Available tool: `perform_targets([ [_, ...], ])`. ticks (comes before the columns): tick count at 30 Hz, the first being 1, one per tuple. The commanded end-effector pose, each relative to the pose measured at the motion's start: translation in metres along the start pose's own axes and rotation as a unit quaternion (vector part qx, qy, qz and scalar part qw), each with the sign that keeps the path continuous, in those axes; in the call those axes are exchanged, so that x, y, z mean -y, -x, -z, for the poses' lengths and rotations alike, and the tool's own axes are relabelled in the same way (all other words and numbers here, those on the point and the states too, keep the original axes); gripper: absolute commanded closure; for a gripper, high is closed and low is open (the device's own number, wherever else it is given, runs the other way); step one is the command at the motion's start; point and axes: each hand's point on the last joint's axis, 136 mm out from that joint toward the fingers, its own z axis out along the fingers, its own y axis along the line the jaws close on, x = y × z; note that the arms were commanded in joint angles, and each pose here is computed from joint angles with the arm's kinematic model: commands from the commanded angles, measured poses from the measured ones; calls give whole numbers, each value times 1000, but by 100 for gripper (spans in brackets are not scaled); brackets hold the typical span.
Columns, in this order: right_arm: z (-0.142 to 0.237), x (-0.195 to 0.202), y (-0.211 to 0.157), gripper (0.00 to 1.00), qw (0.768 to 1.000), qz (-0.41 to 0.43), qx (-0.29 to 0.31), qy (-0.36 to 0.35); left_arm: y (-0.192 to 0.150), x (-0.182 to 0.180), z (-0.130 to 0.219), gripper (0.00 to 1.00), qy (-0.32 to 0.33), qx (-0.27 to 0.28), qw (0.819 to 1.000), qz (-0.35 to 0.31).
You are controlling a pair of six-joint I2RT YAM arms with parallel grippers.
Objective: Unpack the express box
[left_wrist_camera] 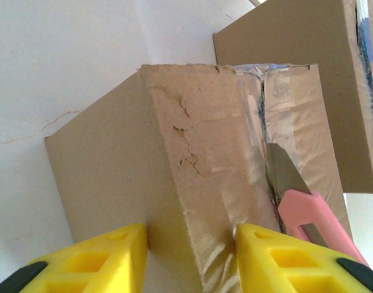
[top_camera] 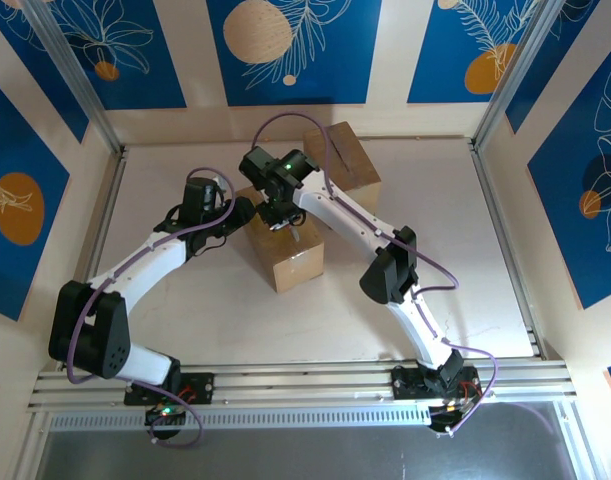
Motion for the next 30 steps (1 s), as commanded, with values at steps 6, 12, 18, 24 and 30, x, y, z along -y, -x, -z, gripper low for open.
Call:
perform_targets([
  [6, 17, -8, -60, 100, 996, 9, -84, -12, -17, -40, -7, 59, 69, -25, 997, 22],
  [12, 26, -11, -75, 100, 995, 4, -95, -8, -18, -42, -8, 59, 72, -26, 997, 22],
  [18, 31, -8, -93, 100, 993, -3, -114, -12, -18, -43, -9, 59, 73, -26, 997, 22],
  [24, 39, -4, -109, 100, 993, -13, -117, -18, -18, -43, -9, 59, 74, -26, 997, 21],
  [30, 48, -2, -126, 100, 992, -22, -121, -17, -19, -44, -9, 59, 75, -27, 997, 21],
])
